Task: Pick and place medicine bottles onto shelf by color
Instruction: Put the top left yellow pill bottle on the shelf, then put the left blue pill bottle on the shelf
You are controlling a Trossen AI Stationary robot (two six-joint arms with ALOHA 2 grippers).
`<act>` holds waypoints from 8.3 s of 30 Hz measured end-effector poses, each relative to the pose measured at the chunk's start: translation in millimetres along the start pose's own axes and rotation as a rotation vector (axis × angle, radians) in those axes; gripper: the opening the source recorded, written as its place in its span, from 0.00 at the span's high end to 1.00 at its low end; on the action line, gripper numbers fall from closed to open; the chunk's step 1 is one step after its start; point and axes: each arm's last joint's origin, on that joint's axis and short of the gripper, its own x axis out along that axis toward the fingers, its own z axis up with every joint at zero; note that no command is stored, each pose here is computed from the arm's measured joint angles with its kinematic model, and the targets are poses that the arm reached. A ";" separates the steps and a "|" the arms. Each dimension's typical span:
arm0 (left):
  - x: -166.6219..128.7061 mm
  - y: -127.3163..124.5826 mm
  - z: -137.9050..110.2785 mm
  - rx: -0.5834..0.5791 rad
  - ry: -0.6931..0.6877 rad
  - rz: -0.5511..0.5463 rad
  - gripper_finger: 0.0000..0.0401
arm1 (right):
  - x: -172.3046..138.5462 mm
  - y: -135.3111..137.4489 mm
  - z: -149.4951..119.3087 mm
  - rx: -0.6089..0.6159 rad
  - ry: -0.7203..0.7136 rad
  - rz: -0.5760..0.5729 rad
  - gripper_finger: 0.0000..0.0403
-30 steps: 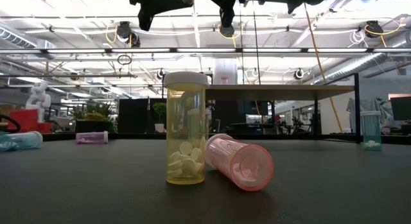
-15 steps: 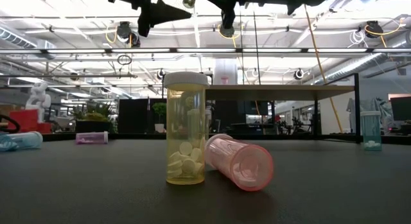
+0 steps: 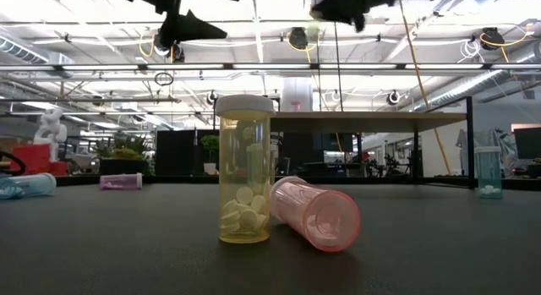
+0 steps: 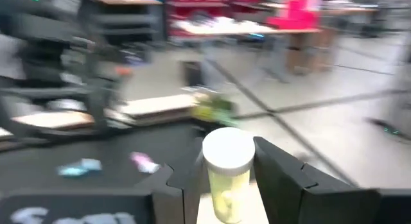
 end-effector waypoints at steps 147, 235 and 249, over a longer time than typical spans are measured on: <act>-65.1 19.0 -178.8 -0.796 0.825 0.872 0.72 | -41.2 46.6 -58.7 0.305 0.052 -0.134 0.48; 21.8 -61.3 2.3 0.307 -0.062 -0.329 0.71 | 42.3 146.8 -8.7 0.096 -0.106 0.556 0.64; 24.1 -55.8 2.7 0.171 -0.055 -0.221 0.59 | 48.1 133.1 -8.9 0.142 -0.093 0.507 0.70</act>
